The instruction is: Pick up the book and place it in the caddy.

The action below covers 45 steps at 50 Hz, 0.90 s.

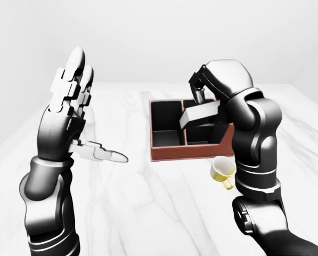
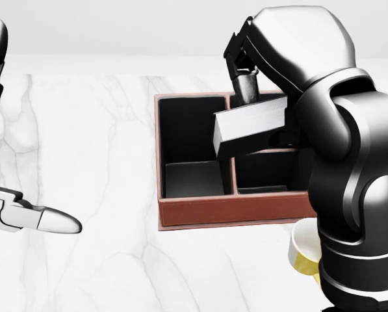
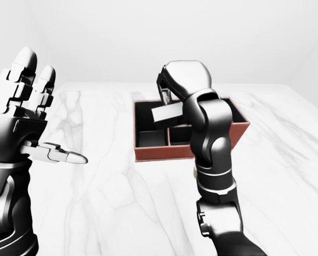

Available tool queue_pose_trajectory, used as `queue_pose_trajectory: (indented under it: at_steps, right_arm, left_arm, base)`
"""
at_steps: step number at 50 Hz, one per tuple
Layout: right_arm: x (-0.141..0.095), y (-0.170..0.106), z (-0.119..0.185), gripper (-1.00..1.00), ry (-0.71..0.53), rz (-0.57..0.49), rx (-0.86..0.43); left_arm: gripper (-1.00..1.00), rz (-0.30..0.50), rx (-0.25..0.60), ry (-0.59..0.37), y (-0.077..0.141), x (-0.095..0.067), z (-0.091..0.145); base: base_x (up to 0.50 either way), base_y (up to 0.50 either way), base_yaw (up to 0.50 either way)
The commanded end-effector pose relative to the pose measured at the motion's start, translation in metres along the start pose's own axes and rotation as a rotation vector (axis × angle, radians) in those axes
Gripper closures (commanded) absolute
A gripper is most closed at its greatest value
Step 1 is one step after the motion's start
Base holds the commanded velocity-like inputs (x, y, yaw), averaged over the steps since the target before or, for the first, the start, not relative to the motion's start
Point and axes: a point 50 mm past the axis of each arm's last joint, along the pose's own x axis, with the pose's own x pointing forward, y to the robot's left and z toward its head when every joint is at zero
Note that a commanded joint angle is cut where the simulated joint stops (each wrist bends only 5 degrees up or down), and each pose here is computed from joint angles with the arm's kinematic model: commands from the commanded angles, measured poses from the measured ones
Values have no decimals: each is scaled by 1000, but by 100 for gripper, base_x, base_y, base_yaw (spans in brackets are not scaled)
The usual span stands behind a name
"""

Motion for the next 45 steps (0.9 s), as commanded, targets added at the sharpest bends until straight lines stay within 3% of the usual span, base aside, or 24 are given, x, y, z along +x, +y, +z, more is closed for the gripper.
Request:
queue_pose_trajectory:
  at_steps: [1, 14, 25, 45]
  right_arm:
    - [21, -6, -17, 100, 10, 56, 35]
    - [47, -6, -29, 100, 44, 146, 63]
    - [63, 12, -42, 100, 97, 239, 96]
    - [64, 41, -48, 100, 141, 302, 84]
  left_arm:
    - [-100, -9, 5, 6, -2, -1, -1]
    - [-100, -10, 12, 18, -2, -3, -2]
    - [-100, -11, 14, 26, -2, -3, -3]
    - [-100, -7, 15, 37, -1, -5, -5]
  base:
    - [0, 0, 0]
    - [0, 0, 0]
    - [0, 0, 0]
    - [0, 0, 0]
